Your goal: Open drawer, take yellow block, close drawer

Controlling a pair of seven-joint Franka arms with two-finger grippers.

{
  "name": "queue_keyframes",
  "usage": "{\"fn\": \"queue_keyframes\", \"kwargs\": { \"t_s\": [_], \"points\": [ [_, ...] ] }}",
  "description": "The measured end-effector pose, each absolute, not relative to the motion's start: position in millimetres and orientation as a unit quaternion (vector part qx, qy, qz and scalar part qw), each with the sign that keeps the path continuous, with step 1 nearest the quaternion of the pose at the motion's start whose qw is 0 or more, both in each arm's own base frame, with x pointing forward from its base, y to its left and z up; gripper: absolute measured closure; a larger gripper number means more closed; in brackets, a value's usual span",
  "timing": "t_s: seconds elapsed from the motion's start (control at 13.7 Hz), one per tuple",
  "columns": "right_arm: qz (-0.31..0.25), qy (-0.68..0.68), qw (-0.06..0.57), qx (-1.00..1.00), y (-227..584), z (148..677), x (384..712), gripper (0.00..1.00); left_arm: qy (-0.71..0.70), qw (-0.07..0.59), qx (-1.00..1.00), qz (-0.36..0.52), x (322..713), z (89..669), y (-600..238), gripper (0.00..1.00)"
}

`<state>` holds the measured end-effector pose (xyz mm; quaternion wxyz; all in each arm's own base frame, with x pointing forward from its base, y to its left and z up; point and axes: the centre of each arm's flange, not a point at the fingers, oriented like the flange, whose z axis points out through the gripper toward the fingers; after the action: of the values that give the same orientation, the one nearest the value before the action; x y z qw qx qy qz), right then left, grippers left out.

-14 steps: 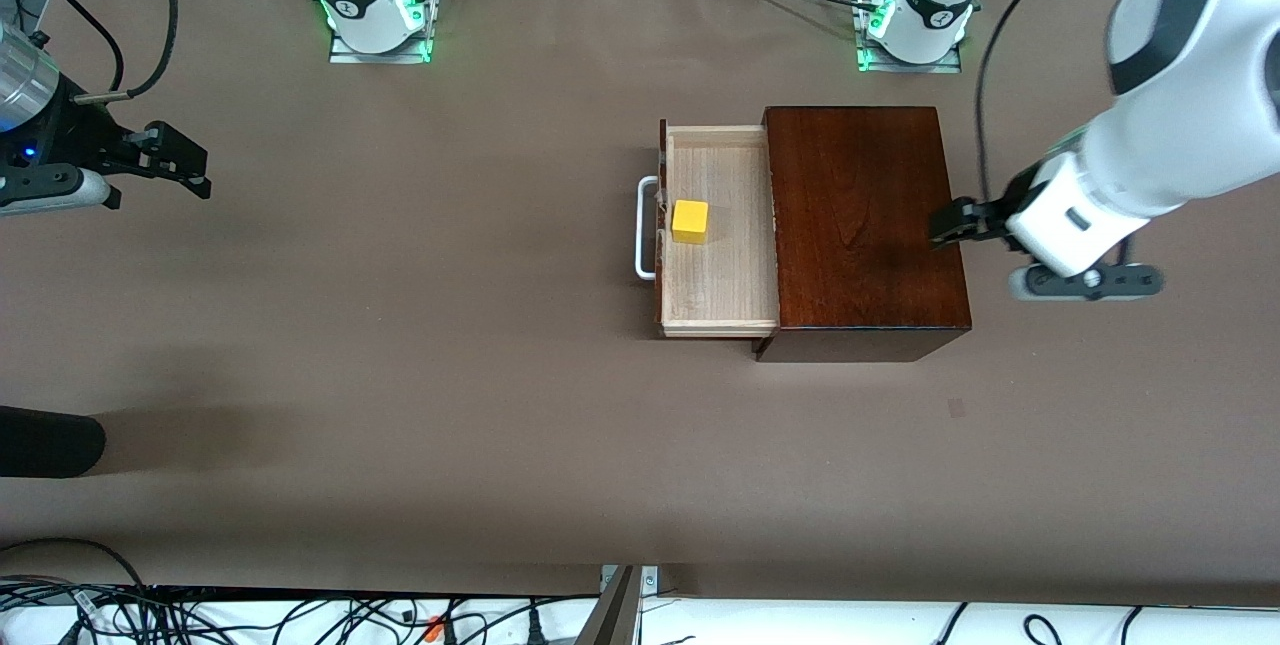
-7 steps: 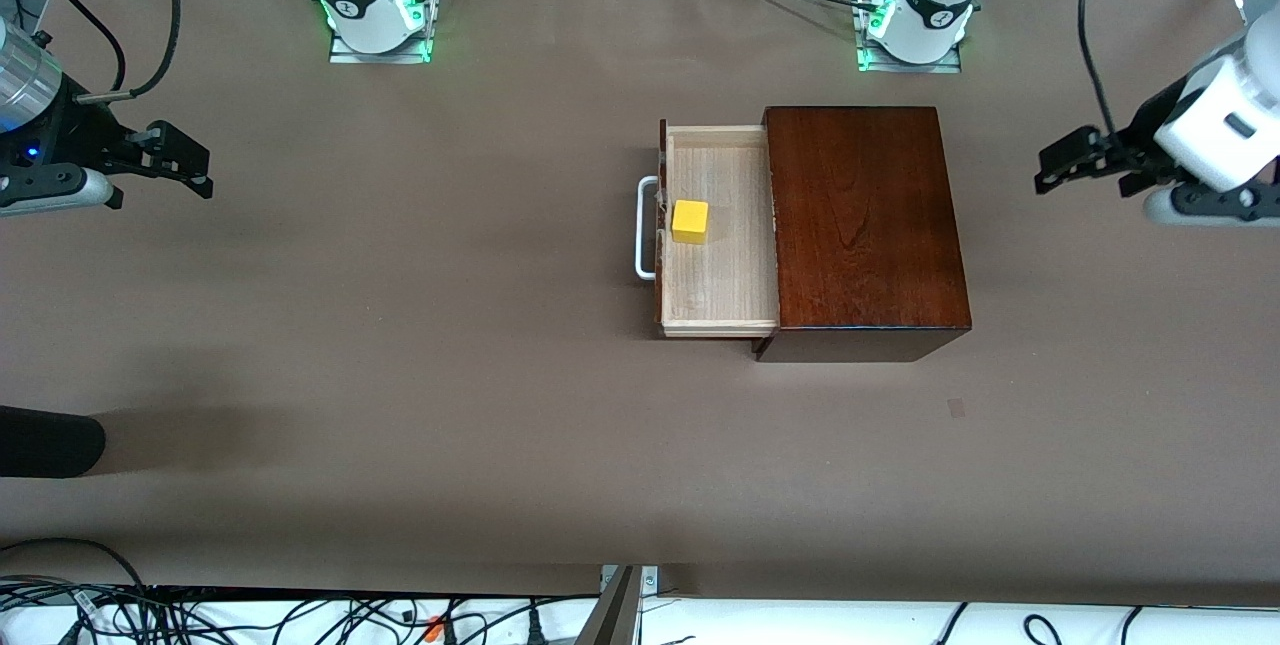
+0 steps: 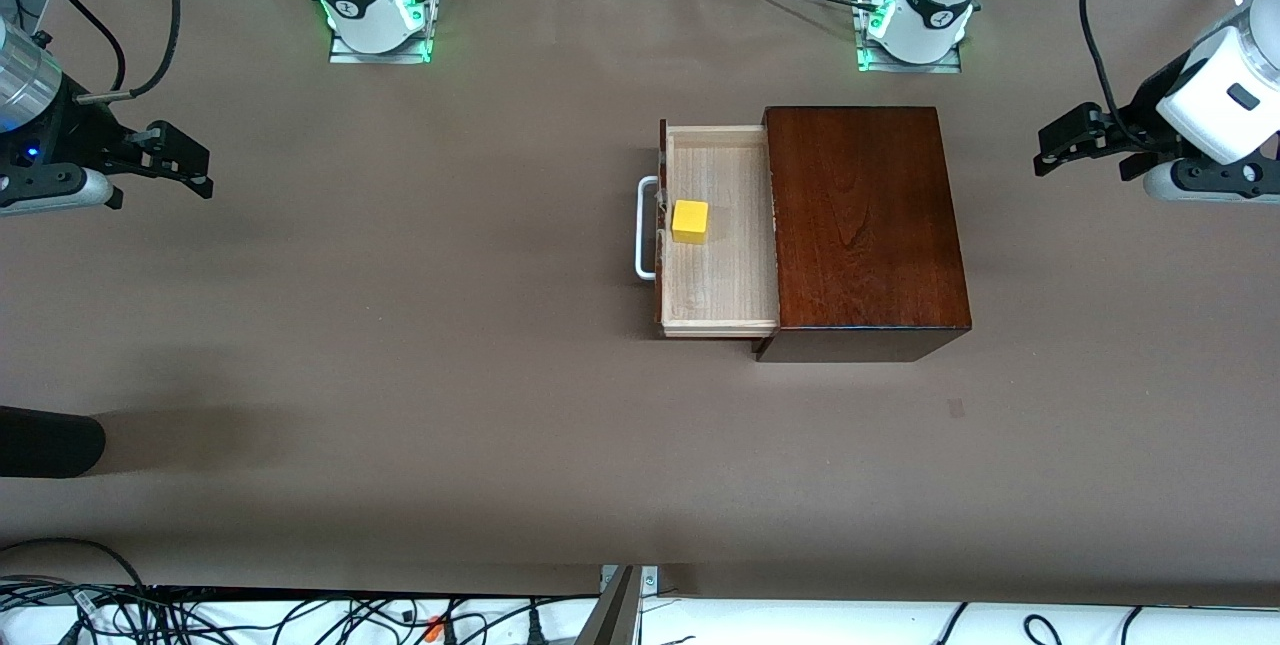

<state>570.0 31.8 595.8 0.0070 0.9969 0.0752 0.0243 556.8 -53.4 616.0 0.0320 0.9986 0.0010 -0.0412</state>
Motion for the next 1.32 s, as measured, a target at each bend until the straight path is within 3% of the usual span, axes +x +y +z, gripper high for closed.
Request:
{"fn": "queue_keyframes", "kwargs": {
  "t_s": [1.32],
  "points": [
    [0.012, 0.071, 0.007, 0.997, 27.1, 593.6, 567.7, 0.0, -0.035, -0.002, 0.999, -0.039, 557.3, 615.4, -47.0, 0.0]
  ]
}}
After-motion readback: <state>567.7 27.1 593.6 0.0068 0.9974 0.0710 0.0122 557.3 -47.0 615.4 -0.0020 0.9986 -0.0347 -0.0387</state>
